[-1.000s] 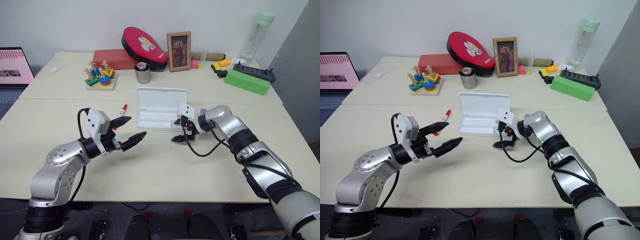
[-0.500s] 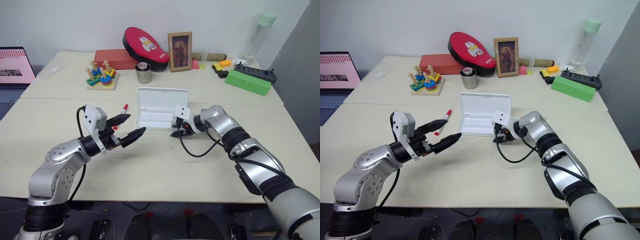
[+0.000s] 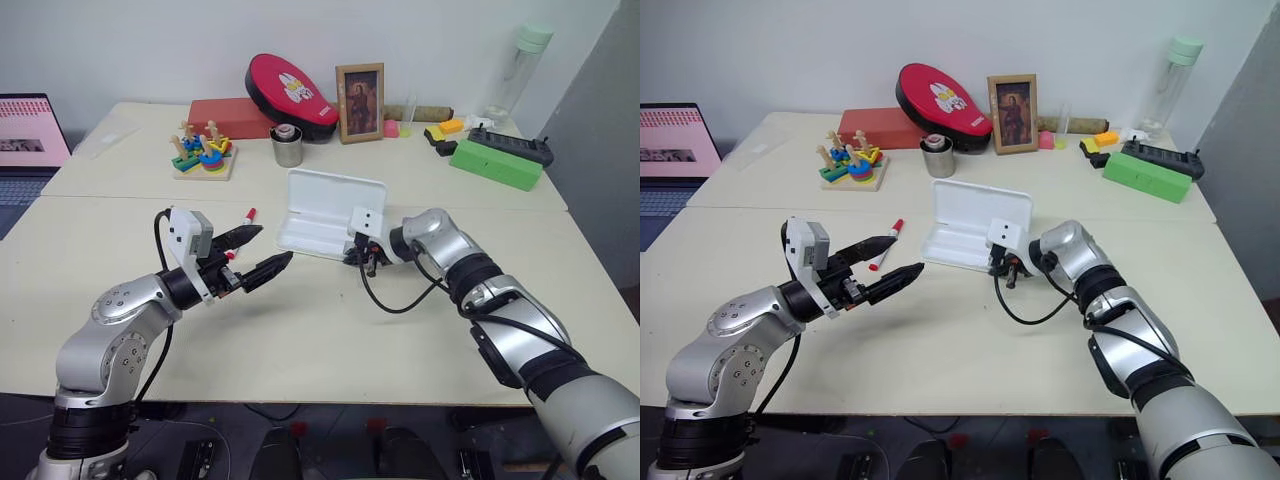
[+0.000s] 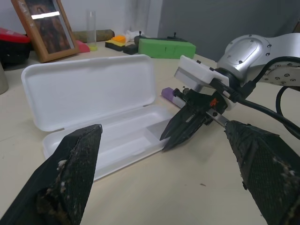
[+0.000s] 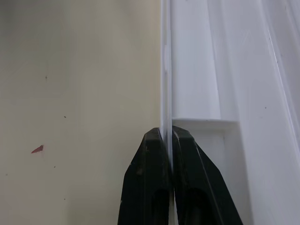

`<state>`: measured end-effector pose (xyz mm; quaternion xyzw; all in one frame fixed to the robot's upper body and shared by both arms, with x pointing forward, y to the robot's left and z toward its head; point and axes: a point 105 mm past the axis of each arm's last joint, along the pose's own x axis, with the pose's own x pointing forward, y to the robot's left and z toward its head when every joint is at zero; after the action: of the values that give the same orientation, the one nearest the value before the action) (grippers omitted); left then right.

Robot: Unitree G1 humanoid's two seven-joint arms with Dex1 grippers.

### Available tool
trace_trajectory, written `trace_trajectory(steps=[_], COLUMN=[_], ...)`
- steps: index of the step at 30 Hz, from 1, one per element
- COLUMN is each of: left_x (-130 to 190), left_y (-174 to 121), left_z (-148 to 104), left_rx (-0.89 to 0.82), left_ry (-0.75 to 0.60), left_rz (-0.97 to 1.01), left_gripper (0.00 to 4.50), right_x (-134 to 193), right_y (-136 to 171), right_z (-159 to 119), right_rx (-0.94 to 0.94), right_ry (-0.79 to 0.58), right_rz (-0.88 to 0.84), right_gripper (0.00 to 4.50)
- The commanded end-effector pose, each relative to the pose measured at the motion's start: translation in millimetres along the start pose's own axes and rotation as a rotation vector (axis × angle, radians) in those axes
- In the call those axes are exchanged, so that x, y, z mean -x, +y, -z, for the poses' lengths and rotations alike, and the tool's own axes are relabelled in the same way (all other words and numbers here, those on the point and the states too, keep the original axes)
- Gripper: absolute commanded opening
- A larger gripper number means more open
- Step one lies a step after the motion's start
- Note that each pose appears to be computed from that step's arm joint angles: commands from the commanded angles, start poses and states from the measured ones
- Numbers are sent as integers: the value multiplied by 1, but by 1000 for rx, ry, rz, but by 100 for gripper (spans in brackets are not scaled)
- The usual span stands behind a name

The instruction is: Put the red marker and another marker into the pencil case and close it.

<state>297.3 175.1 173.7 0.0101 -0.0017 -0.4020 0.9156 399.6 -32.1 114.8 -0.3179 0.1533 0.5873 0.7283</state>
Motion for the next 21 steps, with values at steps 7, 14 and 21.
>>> trace_trajectory(steps=[7,14,21], left_x=[48,62,59], left_y=[-9,-14,-15], left_z=[5,6,5], left_rx=[-43,-37,-39], left_ry=[85,120,120], left_rz=[-47,-48,-39], left_gripper=[450,450,450], right_x=[14,7,5], right_y=[56,90,94], right_z=[-21,-17,-15], right_rx=[130,120,108], right_ry=[-101,-73,-54], right_rz=[-153,-198,-189], right_gripper=[6,6,6])
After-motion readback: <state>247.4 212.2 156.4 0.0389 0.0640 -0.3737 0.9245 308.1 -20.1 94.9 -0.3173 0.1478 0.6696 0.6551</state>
